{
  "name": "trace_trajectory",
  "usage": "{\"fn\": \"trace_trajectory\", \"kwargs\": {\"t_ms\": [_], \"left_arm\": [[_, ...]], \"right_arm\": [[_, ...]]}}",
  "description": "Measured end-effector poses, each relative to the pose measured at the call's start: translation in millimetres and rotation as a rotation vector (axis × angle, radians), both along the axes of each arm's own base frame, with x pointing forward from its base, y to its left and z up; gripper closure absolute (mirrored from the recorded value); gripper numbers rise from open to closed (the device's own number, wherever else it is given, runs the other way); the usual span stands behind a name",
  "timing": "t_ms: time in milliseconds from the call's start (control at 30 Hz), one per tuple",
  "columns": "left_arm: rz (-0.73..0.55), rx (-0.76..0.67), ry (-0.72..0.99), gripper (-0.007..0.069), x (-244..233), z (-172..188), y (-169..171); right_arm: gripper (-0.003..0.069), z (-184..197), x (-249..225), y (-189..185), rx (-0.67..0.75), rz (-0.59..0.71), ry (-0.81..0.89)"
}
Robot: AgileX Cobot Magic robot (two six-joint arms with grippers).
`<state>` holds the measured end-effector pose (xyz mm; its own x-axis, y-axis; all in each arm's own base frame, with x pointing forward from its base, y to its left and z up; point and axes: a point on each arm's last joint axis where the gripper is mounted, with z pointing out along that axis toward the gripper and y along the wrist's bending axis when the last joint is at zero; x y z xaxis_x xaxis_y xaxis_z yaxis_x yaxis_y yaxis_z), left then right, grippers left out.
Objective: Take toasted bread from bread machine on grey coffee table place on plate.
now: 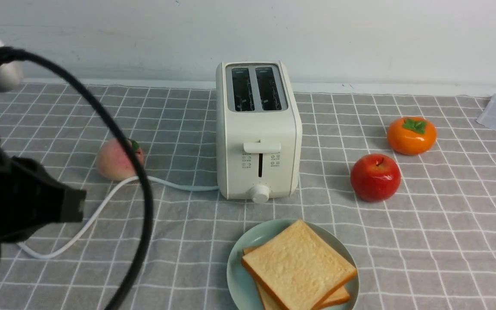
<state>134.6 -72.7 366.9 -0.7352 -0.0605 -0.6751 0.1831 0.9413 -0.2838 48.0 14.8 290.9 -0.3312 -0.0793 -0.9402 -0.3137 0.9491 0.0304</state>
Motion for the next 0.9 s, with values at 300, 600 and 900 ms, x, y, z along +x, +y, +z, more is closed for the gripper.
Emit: {"fn": "trace_trajectory", "kwargs": {"t_ms": [300, 600, 900], "left_arm": [[-0.02, -0.362, 0.091, 0.0639, -80, -23, 20], [-0.087, -0.552, 0.026, 0.0639, -112, -25, 27], [-0.037, -0.555, -0.168, 0.0639, -100, -16, 32]], "right_arm": [[0.0675, -39, -4, -8, -0.061, -0.039, -0.157], [0.0668, -38, -3, -9, -0.088, -0.044, -0.192], [0.0666, -38, -3, -9, -0.085, -0.043, -0.192]]}}
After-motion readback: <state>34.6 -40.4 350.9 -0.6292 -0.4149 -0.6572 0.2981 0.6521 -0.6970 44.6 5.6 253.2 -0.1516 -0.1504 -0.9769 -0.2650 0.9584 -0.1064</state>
